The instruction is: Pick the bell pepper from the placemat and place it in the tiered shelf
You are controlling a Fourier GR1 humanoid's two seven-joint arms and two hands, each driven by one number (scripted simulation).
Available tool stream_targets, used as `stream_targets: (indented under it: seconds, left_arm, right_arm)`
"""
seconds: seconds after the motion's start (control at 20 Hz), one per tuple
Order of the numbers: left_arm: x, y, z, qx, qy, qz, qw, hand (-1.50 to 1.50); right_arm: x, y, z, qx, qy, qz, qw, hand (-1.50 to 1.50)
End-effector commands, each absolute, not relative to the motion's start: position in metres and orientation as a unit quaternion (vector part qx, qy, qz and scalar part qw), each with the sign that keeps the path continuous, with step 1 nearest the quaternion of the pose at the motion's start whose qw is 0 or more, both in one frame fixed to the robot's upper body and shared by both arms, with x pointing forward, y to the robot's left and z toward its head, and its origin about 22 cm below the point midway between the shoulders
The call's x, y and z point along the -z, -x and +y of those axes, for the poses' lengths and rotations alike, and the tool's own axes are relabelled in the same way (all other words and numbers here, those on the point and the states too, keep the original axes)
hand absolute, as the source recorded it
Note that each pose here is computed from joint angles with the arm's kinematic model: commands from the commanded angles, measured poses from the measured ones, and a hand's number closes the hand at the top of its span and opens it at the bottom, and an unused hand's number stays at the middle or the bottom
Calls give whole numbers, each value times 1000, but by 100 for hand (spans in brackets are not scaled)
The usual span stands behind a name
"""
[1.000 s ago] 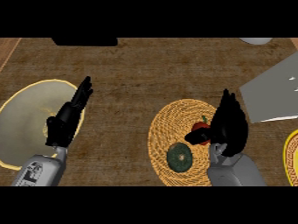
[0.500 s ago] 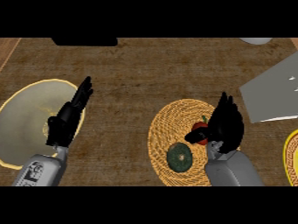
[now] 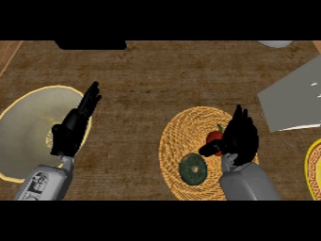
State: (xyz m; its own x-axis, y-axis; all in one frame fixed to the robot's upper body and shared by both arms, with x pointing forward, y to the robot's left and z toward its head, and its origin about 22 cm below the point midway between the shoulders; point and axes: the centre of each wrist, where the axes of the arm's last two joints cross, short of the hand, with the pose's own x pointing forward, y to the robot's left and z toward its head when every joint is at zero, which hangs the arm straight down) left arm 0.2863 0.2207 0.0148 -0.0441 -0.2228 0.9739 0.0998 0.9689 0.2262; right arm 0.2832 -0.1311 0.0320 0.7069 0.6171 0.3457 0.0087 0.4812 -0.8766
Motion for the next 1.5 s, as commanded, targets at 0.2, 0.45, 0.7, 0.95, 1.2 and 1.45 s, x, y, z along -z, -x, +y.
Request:
stream_targets:
  seconds: [0.2, 0.45, 0.7, 0.95, 1.2, 1.45]
  left_arm:
    - [-22, -296, 232, 111, -39, -709, 696, 0]
    - [-16, -292, 214, 115, -44, -710, 693, 0]
    - [-13, -289, 215, 111, -44, -711, 693, 0]
    - [-6, -282, 226, 109, -57, -699, 704, 0]
    - [-3, -283, 231, 99, -63, -700, 705, 0]
    - [-5, -272, 227, 102, -67, -705, 699, 0]
  right_arm:
    - [-25, -276, -128, -139, 468, -273, 829, -150]
    - [-17, -279, -117, -196, 478, -256, 817, 150]
    - [-2, -273, -129, -194, 492, -280, 801, 150]
    - [-10, -201, -140, -413, 356, -473, 692, 150]
    - [-19, -142, -178, -453, 298, -546, 639, 150]
    - [-55, -107, -204, -363, 266, -637, 626, 150]
